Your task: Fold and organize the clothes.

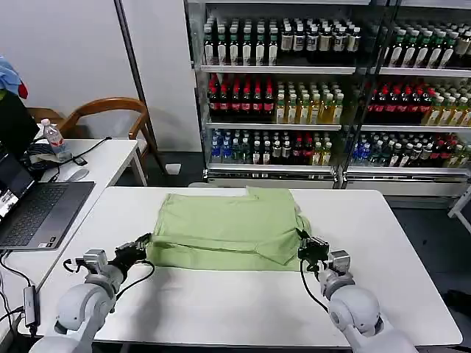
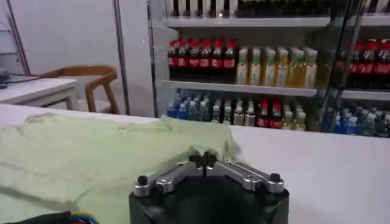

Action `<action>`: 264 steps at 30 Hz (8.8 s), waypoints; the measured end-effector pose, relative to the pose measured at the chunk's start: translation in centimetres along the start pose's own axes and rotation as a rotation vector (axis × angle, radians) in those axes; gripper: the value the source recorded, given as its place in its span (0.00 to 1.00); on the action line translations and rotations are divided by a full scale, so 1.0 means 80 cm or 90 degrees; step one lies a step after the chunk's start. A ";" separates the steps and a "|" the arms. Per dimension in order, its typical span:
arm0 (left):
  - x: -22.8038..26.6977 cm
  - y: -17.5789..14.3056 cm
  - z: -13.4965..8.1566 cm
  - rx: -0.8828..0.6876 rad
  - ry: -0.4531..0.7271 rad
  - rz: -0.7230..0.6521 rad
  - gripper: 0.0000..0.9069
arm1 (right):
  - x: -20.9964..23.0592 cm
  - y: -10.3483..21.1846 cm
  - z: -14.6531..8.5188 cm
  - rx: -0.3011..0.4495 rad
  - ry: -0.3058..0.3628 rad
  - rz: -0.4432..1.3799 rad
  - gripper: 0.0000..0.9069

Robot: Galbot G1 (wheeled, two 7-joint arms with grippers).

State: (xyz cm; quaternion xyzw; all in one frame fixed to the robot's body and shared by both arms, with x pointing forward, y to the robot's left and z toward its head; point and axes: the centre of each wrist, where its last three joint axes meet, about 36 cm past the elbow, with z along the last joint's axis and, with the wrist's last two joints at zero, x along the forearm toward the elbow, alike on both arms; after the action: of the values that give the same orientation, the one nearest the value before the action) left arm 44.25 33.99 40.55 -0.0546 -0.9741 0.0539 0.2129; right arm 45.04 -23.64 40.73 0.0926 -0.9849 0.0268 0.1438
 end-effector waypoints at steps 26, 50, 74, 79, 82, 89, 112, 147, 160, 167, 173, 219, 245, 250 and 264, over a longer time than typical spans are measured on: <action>0.044 -0.003 0.016 -0.071 0.034 -0.018 0.04 | 0.062 -0.024 0.045 0.023 0.087 0.030 0.00; 0.044 -0.014 0.046 -0.122 0.102 -0.015 0.06 | 0.089 -0.016 0.061 0.013 0.127 -0.003 0.00; 0.182 -0.052 0.061 -0.151 0.133 0.022 1.00 | 0.244 -0.022 0.057 0.089 0.144 0.013 1.00; 0.208 -0.059 0.062 -0.170 0.152 0.024 1.00 | 0.262 -0.022 0.050 0.098 0.147 0.016 1.00; 0.223 -0.063 0.061 -0.186 0.158 0.022 1.00 | 0.268 -0.019 0.036 0.103 0.133 0.012 1.00; 0.232 -0.059 0.040 -0.219 0.137 0.015 1.00 | 0.261 -0.022 -0.007 0.113 0.091 0.010 1.00; 0.068 -0.012 -0.034 -0.167 0.018 0.044 1.00 | -0.036 -0.023 -0.052 0.011 0.053 0.049 1.00; -0.092 -0.007 -0.029 -0.129 0.052 0.061 0.28 | -0.253 -0.003 -0.043 -0.065 0.117 0.084 0.16; -0.116 -0.010 -0.023 -0.124 0.061 0.055 0.08 | -0.257 -0.004 -0.035 -0.074 0.130 0.076 0.00; -0.124 -0.008 -0.019 -0.123 0.073 0.052 0.08 | -0.258 -0.002 -0.035 -0.074 0.131 0.067 0.00; -0.127 -0.009 -0.017 -0.121 0.075 0.053 0.07 | -0.256 -0.002 -0.034 -0.075 0.127 0.061 0.00; 0.044 -0.021 0.019 -0.099 0.001 0.105 0.07 | 0.071 -0.033 -0.037 -0.061 0.068 0.005 0.00; 0.088 -0.011 0.045 -0.111 0.019 0.120 0.07 | 0.158 -0.013 -0.022 -0.039 0.107 -0.009 0.00; 0.089 -0.005 0.050 -0.109 0.023 0.118 0.08 | 0.164 -0.013 -0.016 -0.034 0.118 -0.003 0.00; 0.101 -0.003 0.052 -0.121 0.023 0.106 1.00 | 0.179 -0.016 -0.005 -0.002 0.125 -0.002 1.00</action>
State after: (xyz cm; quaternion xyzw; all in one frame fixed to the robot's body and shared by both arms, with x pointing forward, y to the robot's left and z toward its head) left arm 35.18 34.47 40.12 -0.1558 -0.9629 -0.0223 0.2193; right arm 31.94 -27.34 45.26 0.0908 -0.9659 0.0337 0.2400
